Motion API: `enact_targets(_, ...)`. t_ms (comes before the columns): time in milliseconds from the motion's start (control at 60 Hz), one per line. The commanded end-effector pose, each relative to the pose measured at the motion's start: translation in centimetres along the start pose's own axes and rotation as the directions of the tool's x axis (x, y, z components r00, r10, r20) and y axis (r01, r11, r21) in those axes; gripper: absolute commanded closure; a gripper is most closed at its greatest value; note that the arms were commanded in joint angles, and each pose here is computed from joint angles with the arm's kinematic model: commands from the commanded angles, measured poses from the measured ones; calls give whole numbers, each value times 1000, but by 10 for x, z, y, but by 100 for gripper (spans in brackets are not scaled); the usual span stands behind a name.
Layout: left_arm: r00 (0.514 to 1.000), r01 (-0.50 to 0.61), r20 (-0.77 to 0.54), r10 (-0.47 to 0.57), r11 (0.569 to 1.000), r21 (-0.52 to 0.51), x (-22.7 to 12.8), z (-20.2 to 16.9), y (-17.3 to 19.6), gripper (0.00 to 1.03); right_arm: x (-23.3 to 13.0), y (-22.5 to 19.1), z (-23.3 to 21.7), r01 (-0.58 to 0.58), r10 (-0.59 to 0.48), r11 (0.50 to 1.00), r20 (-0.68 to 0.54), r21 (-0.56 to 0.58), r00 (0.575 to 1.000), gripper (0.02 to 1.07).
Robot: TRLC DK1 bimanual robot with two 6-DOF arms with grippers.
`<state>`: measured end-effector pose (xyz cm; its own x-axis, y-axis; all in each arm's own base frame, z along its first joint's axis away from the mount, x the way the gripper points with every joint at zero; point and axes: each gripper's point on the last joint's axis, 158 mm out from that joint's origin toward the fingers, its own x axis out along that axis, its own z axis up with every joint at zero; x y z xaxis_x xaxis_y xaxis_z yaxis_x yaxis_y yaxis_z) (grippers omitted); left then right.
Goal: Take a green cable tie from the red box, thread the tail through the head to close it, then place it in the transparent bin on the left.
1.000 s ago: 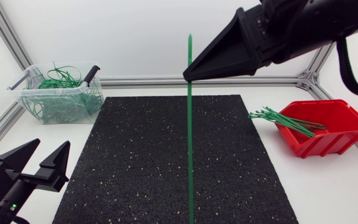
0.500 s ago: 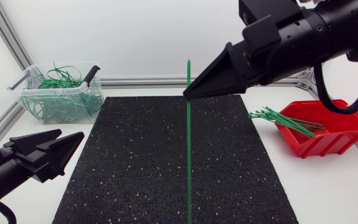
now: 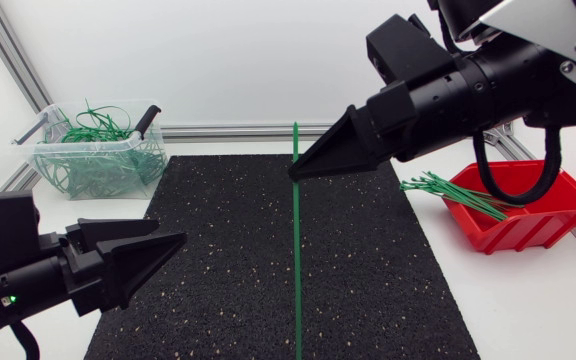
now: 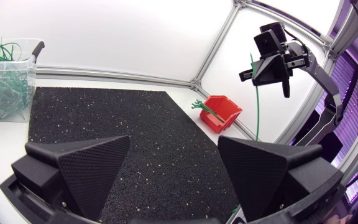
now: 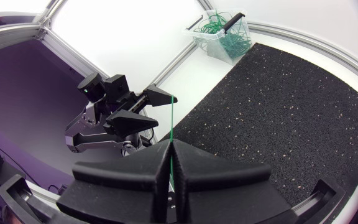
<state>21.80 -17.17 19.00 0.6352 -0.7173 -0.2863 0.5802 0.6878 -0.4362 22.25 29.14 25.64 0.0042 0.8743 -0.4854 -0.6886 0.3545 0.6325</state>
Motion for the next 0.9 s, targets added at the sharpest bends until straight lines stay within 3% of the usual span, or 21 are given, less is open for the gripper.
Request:
enact_targets(0, 999, 32, 23, -32, 999, -5, 0, 16, -12, 4, 10, -17, -10, -1, 2, 999, -19, 51, 1000, 102)
enact_targets(217, 999, 51, 15, -51, 999, -13, 4, 14, -16, 4, 16, -55, -11, 22, -23, 991, 7, 130, 1000, 102)
enact_targets(367, 998, 53, 20, -53, 999, -13, 6, 13, -14, 4, 13, -100, -8, 30, -57, 964, 96, 262, 994, 102)
enact_targets(517, 998, 54, 19, -54, 998, -15, 7, 11, -14, 4, 3, -147, 0, 36, -139, 921, 241, 387, 961, 102)
enact_targets(700, 998, 55, 25, -54, 998, -19, 6, 10, -13, 4, 0, -194, -21, 128, -260, 884, 246, 449, 934, 101)
enact_targets(883, 998, 58, 28, -57, 998, -16, 6, 9, -14, 4, -5, -225, -44, 165, -308, 856, 226, 489, 924, 101)
